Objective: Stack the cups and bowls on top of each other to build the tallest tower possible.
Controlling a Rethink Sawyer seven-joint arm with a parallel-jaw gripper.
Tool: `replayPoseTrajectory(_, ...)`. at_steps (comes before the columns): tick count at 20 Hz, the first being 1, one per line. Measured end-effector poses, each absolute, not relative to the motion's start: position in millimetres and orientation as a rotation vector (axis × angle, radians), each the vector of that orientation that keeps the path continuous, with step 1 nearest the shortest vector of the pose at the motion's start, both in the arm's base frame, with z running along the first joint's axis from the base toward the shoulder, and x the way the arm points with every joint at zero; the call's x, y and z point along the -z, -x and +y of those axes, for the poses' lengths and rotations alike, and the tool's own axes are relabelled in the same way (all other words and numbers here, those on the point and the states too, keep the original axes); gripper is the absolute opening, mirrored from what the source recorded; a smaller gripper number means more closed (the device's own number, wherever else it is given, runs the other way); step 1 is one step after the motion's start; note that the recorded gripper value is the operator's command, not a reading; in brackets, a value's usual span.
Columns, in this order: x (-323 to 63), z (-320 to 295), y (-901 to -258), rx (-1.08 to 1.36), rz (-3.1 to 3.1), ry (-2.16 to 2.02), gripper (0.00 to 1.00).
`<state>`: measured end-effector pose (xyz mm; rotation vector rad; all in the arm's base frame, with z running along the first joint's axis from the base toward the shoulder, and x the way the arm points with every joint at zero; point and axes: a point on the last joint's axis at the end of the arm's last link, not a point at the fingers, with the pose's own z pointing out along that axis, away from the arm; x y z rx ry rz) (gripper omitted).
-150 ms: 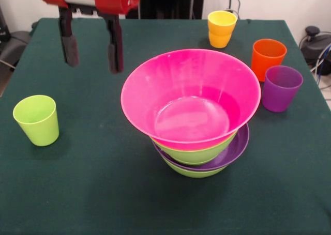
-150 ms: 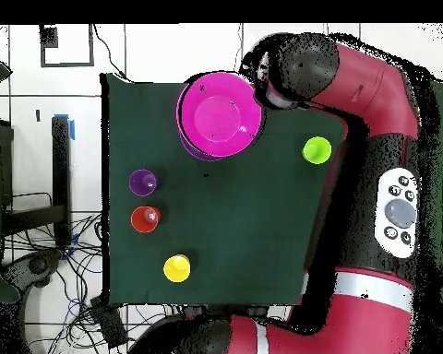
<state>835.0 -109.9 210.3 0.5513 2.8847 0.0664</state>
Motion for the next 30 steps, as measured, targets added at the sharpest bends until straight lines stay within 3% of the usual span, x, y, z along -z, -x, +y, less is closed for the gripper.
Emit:
replayPoseTrajectory(7, -198.1, -117.9, -834.5, -0.096, 2.892, -0.572, 1.00)
replayPoseTrajectory(30, -222.7, -164.8, -847.2, -0.109, 2.817, -0.625, 1.00)
